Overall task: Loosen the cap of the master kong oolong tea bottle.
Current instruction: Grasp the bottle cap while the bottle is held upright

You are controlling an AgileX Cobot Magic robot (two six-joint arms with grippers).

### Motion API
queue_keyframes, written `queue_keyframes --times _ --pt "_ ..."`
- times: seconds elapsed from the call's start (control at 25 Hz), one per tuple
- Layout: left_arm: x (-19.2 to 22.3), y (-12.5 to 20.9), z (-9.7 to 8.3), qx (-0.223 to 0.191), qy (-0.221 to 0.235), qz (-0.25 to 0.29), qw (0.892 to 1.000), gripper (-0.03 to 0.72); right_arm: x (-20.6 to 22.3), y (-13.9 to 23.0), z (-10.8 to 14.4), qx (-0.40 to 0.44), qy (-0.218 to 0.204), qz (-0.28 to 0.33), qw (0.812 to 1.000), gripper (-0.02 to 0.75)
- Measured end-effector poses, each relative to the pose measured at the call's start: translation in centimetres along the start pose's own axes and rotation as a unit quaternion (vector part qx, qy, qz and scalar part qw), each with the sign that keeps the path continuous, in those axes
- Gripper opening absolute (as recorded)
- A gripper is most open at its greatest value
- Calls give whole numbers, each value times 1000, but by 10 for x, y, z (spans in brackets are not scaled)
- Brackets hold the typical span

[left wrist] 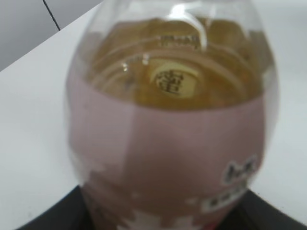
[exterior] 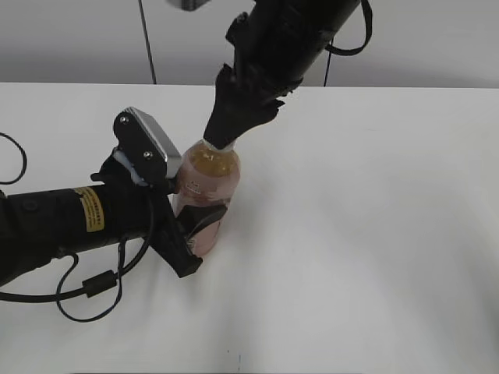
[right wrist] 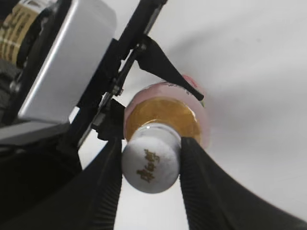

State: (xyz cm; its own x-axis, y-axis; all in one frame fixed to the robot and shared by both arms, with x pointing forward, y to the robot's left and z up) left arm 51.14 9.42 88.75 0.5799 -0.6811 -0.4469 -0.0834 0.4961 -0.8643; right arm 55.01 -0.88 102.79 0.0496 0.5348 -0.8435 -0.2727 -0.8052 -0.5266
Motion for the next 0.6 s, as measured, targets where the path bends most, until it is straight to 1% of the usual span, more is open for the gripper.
queue_keyframes --times 0.08,0.24,0.36,0.44,0.52,0.6 --pt "0 0 0 0 0 0 1000 363 0 0 0 -69 0 0 998 281" --pt "0 0 0 0 0 0 1000 363 0 0 0 -182 1 -1 983 278" --pt "0 0 0 0 0 0 1000 363 0 -1 0 -266 2 -2 964 277" --pt "0 0 0 0 0 0 1000 363 0 -1 0 -337 3 -3 941 277" --pt "0 0 0 0 -1 0 1000 363 0 -2 -1 -406 5 -4 914 277" --pt "0 0 0 -1 -2 0 1000 363 0 -2 -1 -478 8 -5 879 277"
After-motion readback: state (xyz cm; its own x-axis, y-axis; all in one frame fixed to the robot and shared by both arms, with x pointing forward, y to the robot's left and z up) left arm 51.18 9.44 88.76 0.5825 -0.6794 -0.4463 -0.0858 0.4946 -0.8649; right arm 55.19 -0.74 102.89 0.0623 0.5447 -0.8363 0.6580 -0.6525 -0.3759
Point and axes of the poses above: a point on each arm's last joint axis where the gripper is mounted, x pointing out along that axis toward the gripper, z along the wrist's bending axis when the last joint is at zero, y = z × x, the point moved 5 cm from there along x, pointing out along that axis toward the gripper, and after that the axes turned 1 degree about x, right-handed, at the moved point
